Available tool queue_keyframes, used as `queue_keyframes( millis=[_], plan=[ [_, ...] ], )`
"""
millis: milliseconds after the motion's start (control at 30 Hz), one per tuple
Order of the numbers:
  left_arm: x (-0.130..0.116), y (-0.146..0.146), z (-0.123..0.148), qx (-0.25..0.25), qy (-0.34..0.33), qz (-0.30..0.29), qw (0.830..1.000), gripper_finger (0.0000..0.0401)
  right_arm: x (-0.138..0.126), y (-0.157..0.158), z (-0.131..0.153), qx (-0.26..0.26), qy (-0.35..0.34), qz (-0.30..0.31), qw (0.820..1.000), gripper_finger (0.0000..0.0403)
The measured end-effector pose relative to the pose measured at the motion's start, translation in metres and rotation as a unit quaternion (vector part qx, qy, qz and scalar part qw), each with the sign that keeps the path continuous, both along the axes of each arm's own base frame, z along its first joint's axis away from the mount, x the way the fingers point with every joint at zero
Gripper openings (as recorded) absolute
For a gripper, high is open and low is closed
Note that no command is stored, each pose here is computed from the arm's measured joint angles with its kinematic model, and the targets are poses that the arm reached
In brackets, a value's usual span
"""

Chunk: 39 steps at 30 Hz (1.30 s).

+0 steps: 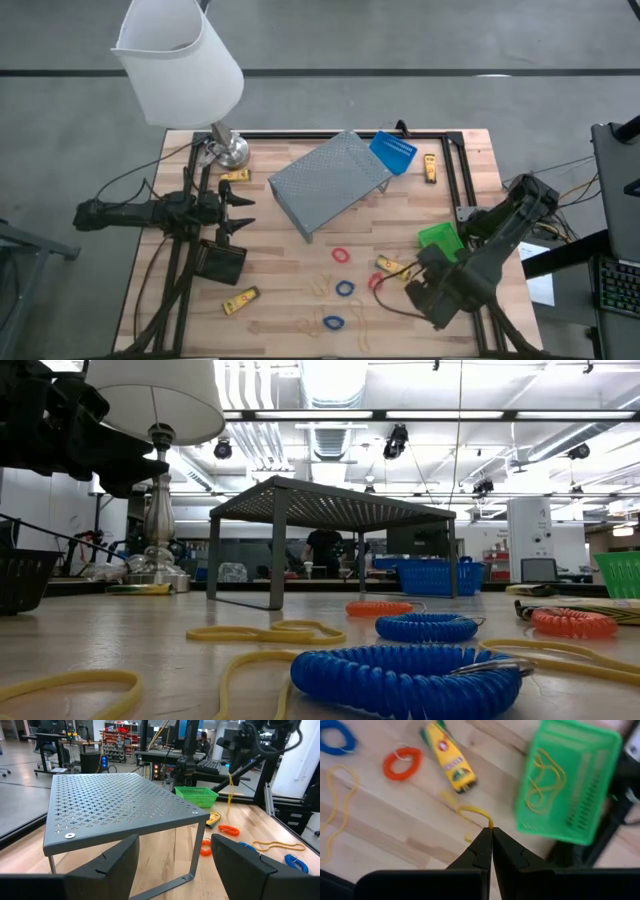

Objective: Pick & Place Office Desk Supplies
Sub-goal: Put the yellow rubber band into the green basket

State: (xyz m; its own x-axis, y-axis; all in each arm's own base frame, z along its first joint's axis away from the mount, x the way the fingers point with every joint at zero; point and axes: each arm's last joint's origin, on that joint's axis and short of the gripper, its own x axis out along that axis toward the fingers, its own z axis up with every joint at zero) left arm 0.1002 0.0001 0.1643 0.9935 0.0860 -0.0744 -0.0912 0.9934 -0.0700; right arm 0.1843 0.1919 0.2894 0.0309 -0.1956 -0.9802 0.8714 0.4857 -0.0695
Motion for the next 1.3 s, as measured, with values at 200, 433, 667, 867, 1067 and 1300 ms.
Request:
queue_keyframes(
  millis=[200, 433, 667, 867, 1067, 1300],
  plan=[
    [0.0, 0.0, 0.0, 0.0, 0.0, 0.0, 1.0, 0.0253, -0.013, -0.012, 0.018, 0.021, -0.002, -0.022, 1.0, 0.0008],
    [0.0, 0.0, 0.0, 0.0, 0.0, 0.0, 1.0, 0.0253, -0.027, -0.028, 0.04, 0.049, -0.047, -0.032, 0.997, 0.0008],
    [0.0, 0.0, 0.0, 0.0, 0.0, 0.0, 1.0, 0.0253, -0.039, -0.04, 0.048, 0.068, -0.065, -0.037, 0.995, 0.0008],
    [0.0, 0.0, 0.0, 0.0, 0.0, 0.0, 1.0, 0.0253, -0.054, -0.057, 0.049, 0.082, -0.077, -0.063, 0.992, 0.0008],
    [0.0, 0.0, 0.0, 0.0, 0.0, 0.0, 1.0, 0.0253, -0.072, -0.074, 0.05, 0.115, -0.065, -0.055, 0.99, 0.0008],
    [0.0, 0.0, 0.0, 0.0, 0.0, 0.0, 1.0, 0.0253, -0.091, -0.095, 0.057, 0.147, -0.095, -0.059, 0.983, 0.0008]
  ],
)
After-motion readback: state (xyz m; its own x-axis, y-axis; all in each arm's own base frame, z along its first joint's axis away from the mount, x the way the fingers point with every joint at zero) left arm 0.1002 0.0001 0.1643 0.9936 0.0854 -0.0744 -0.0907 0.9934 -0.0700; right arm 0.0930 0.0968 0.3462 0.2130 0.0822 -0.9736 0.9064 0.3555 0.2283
